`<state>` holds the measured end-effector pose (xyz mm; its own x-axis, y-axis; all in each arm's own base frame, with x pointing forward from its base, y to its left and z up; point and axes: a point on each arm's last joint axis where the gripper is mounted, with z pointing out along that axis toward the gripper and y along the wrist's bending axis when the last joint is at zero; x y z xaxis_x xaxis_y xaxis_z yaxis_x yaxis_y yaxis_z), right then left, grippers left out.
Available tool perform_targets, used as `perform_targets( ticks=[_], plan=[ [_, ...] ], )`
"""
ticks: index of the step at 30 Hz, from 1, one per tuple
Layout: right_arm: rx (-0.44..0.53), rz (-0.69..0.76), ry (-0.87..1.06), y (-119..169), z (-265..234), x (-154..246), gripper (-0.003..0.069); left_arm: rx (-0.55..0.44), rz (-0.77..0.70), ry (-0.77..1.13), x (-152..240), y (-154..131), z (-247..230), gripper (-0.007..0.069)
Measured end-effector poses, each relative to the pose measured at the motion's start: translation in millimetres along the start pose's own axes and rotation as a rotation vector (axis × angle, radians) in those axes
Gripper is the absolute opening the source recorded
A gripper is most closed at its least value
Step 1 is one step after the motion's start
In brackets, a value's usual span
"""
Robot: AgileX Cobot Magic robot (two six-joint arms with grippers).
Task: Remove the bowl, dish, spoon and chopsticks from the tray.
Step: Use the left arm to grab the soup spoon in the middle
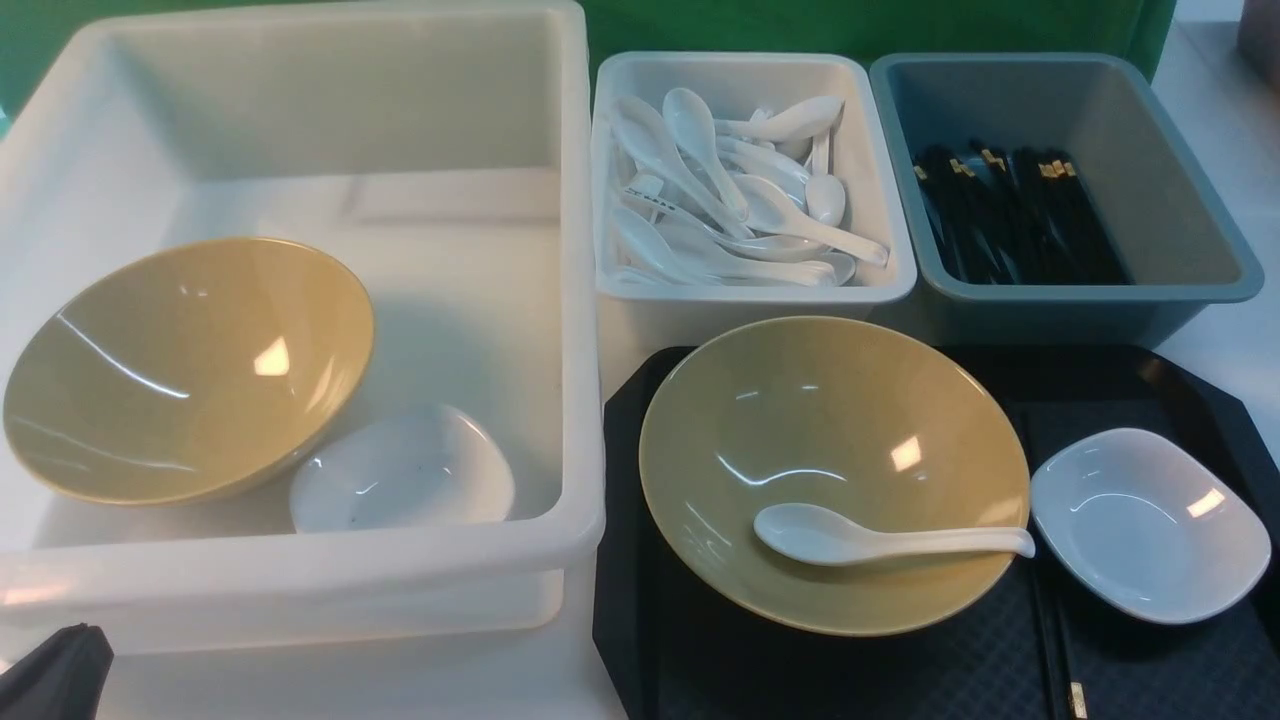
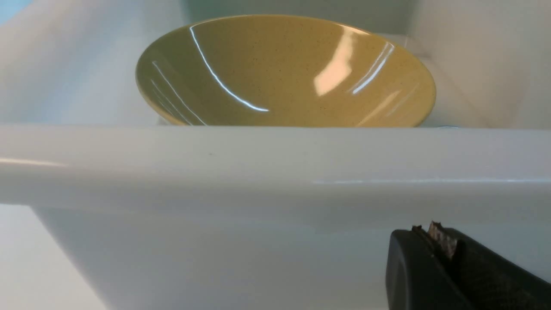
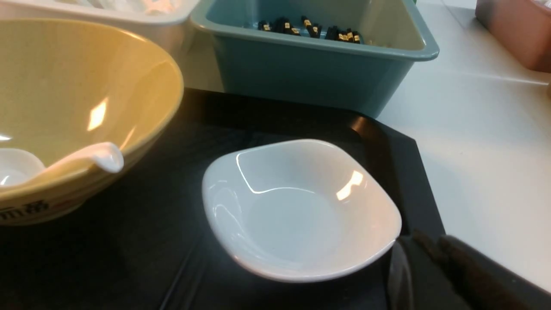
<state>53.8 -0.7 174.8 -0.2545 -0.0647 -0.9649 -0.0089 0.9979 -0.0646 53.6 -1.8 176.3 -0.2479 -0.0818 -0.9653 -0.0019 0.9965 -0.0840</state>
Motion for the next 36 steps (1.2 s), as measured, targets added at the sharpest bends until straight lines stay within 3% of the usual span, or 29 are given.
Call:
perform_targets(
  ticks=[12, 14, 22, 27, 30, 36],
  plan=[
    [0.004, -0.006, -0.055, 0, 0, -5, 0.0098, -0.002, 0.011, -0.051, -4, 0, 0, -0.0008],
    [0.008, -0.006, -0.145, -1, -1, -13, 0.0098, -0.001, 0.011, -0.112, -10, 0, 0, -0.0008],
    [0.025, 0.020, -0.838, -3, -30, -68, 0.0107, 0.011, 0.019, -0.635, -54, -1, -18, -0.0008],
    [-0.047, 0.156, -1.024, -3, -44, -78, 0.0114, 0.028, -0.006, -0.842, -68, -2, -30, -0.0008],
    [-0.130, 0.308, -1.033, -3, -45, -78, 0.0116, 0.063, -0.077, -0.926, -73, -2, -36, -0.0008],
    [-0.168, 0.407, -0.954, -4, -40, -78, 0.0116, 0.143, -0.234, -0.934, -95, -4, -48, -0.0008]
  ],
)
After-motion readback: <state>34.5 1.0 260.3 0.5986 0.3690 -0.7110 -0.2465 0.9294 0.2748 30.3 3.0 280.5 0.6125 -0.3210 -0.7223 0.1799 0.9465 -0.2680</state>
